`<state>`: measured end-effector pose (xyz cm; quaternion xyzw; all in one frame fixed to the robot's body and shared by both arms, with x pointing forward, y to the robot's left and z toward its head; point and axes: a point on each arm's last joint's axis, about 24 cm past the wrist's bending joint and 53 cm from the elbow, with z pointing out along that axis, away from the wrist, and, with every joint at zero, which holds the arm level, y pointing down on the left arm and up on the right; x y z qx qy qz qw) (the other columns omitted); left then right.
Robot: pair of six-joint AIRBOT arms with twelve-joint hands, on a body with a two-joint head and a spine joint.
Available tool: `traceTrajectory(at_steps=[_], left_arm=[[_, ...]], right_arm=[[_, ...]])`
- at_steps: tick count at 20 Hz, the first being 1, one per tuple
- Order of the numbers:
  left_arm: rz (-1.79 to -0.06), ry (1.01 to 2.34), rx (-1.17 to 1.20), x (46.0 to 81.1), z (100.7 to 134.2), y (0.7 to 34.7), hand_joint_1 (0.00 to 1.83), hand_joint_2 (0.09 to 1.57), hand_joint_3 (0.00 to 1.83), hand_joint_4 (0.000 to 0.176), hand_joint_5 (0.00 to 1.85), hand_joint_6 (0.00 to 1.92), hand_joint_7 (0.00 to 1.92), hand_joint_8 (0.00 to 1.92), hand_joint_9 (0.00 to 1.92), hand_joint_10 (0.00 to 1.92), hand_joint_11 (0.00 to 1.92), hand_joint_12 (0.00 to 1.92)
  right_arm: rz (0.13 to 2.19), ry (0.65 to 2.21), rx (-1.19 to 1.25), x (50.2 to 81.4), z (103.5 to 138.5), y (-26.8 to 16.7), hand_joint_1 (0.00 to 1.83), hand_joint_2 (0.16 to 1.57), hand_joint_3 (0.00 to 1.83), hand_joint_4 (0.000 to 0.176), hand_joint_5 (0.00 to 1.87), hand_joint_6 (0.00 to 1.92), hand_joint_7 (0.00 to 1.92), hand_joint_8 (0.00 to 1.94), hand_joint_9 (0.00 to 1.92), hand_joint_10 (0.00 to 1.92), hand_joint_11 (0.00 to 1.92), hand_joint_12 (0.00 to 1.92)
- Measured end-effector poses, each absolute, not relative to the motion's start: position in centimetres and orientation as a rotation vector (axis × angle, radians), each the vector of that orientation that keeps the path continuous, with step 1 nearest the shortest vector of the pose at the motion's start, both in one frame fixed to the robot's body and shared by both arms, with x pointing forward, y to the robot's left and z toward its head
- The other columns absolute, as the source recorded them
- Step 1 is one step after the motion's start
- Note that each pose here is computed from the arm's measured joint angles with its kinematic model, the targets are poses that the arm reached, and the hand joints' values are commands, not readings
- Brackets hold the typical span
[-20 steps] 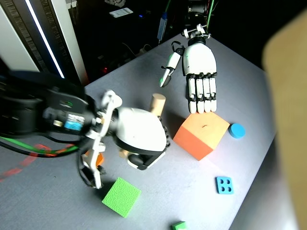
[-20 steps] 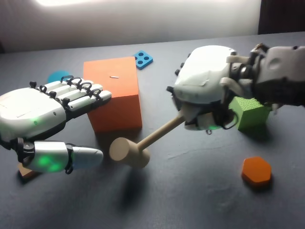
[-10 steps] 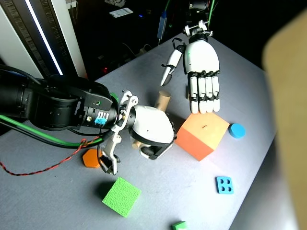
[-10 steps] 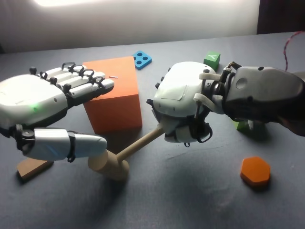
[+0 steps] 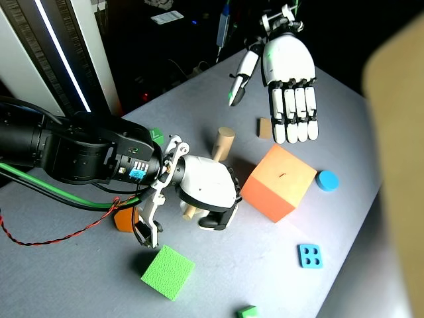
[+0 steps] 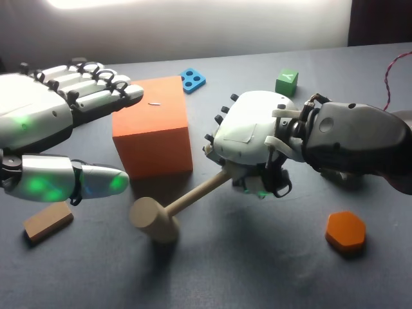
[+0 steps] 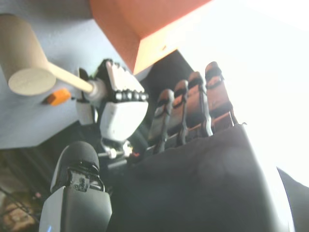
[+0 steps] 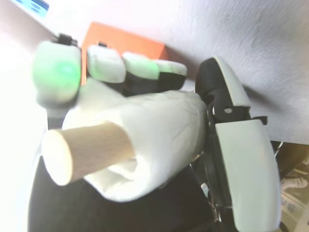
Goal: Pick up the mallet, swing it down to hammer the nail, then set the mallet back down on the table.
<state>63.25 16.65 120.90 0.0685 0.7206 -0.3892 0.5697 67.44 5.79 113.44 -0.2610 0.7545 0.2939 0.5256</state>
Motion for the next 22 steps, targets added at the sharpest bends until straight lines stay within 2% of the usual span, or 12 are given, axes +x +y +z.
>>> traceTrajectory(at_steps=[1, 2, 3, 5, 6, 8, 11, 17, 19, 22], left_arm=[[-0.907, 1.693, 0.172, 63.1, 121.1, 16.6, 0.00, 1.19, 0.00, 0.000, 0.00, 0.00, 0.00, 0.00, 0.00, 0.00, 0.00, 0.00], [-0.906, 1.693, 0.173, 63.0, 121.2, 16.5, 0.00, 1.18, 0.00, 0.000, 0.01, 0.01, 0.00, 0.00, 0.00, 0.00, 0.00, 0.00], [-0.904, 1.693, 0.175, 63.0, 121.4, 16.5, 0.00, 1.19, 0.00, 0.000, 0.02, 0.01, 0.00, 0.00, 0.00, 0.00, 0.00, 0.00], [-0.912, 1.691, 0.171, 62.6, 121.8, 16.2, 0.00, 1.19, 0.00, 0.000, 0.02, 0.01, 0.01, 0.00, 0.01, 0.00, 0.01, 0.00], [-0.911, 1.689, 0.179, 62.5, 122.0, 16.1, 0.00, 1.19, 0.00, 0.000, 0.02, 0.01, 0.00, 0.00, 0.00, 0.00, 0.00, 0.00], [-0.919, 1.697, 0.186, 61.9, 121.9, 15.6, 0.00, 1.18, 0.00, 0.000, 0.03, 0.01, 0.01, 0.00, 0.01, 0.01, 0.01, 0.00], [-0.925, 1.704, 0.192, 61.5, 121.8, 15.2, 0.00, 1.19, 0.00, 0.000, 0.02, 0.00, 0.00, 0.00, 0.00, 0.00, 0.00, 0.00], [-0.925, 1.706, 0.196, 61.3, 121.8, 15.2, 0.00, 1.19, 0.00, 0.000, 0.03, 0.00, 0.01, 0.00, 0.01, 0.00, 0.01, 0.00], [-0.922, 1.705, 0.194, 61.3, 121.9, 15.3, 0.01, 1.20, 0.01, 0.000, 0.03, 0.00, 0.01, 0.00, 0.02, 0.00, 0.01, 0.01], [-0.936, 1.711, 0.185, 61.2, 121.8, 15.3, 0.00, 1.19, 0.00, 0.000, 0.02, 0.00, 0.00, 0.00, 0.01, 0.00, 0.00, 0.00]], right_arm=[[0.704, 1.805, -0.624, 67.4, 113.4, 5.8, 0.98, 1.30, 0.00, 0.000, 0.63, 1.50, 0.54, 1.32, 0.60, 1.35, 0.56, 1.49], [0.705, 1.806, -0.621, 67.4, 113.5, 5.8, 0.93, 1.22, 0.00, 0.000, 0.43, 1.11, 0.51, 1.16, 0.57, 1.17, 0.49, 1.39], [0.704, 1.807, -0.620, 67.4, 113.4, 5.7, 0.95, 1.18, 0.00, 0.000, 0.43, 0.86, 0.55, 0.98, 0.61, 0.99, 0.50, 1.29], [0.704, 1.807, -0.620, 67.4, 113.4, 5.6, 0.93, 1.16, 0.00, 0.000, 0.54, 0.43, 0.65, 0.58, 0.70, 0.60, 0.51, 1.09], [0.704, 1.807, -0.620, 67.4, 113.4, 5.6, 0.92, 1.16, 0.00, 0.000, 0.61, 0.26, 0.70, 0.36, 0.71, 0.41, 0.46, 1.02], [0.708, 1.808, -0.620, 67.2, 113.5, 5.7, 0.90, 1.16, 0.00, 0.000, 0.67, 0.06, 0.76, 0.10, 0.72, 0.16, 0.35, 0.99], [0.716, 1.809, -0.609, 67.1, 113.6, 5.7, 0.85, 1.20, 0.00, 0.000, 0.66, 0.00, 0.73, 0.01, 0.68, 0.04, 0.26, 1.06], [0.762, 1.803, -0.562, 66.4, 115.2, 5.4, 0.76, 1.20, 0.00, 0.000, 0.48, 0.00, 0.52, 0.00, 0.49, 0.00, 0.06, 1.09], [0.767, 1.788, -0.546, 66.0, 116.3, 4.9, 0.63, 1.24, 0.01, 0.000, 0.39, 0.00, 0.45, 0.00, 0.41, 0.00, 0.00, 1.06], [0.823, 1.778, -0.485, 64.8, 118.7, 3.7, 0.74, 1.17, 0.00, 0.000, 0.42, 0.01, 0.47, 0.00, 0.43, 0.01, 0.00, 1.11]])
